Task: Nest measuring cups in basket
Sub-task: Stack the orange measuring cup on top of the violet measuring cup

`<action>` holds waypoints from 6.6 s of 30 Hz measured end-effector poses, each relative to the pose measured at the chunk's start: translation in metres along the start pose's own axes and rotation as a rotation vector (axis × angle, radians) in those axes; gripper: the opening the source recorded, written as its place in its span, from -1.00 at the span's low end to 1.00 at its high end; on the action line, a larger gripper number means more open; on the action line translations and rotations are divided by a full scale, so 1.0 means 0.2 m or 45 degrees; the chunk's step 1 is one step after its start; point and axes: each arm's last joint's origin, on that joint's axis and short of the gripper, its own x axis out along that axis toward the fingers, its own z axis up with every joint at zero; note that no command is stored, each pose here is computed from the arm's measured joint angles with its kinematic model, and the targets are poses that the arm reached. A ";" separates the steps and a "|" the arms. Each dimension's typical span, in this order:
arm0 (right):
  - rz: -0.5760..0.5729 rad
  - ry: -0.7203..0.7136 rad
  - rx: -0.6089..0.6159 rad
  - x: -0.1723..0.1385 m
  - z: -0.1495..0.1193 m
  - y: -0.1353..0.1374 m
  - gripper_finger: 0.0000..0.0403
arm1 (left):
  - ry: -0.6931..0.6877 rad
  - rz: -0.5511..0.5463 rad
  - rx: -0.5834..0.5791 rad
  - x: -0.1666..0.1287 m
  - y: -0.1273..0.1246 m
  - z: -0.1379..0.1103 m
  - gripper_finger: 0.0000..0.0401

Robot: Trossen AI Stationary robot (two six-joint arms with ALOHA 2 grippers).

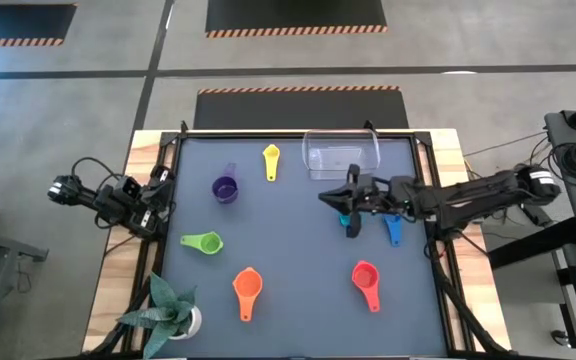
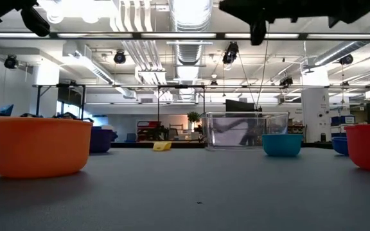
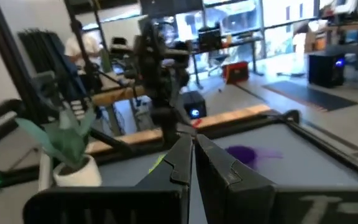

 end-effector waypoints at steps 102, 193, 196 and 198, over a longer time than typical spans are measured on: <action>0.336 1.153 0.009 1.07 -0.71 0.51 -0.96 | 0.654 -0.013 0.241 0.36 -0.15 -0.07 -1.00; 0.039 1.233 -0.526 1.16 -0.35 0.21 -0.96 | 0.646 -0.008 0.218 0.36 -0.15 -0.07 -1.00; 0.032 1.185 -0.613 1.19 -0.27 0.11 -0.96 | 0.644 -0.007 0.213 0.36 -0.15 -0.07 -1.00; 0.013 1.157 -0.647 1.21 -0.24 0.03 -0.96 | 0.644 -0.005 0.209 0.36 -0.15 -0.07 -1.00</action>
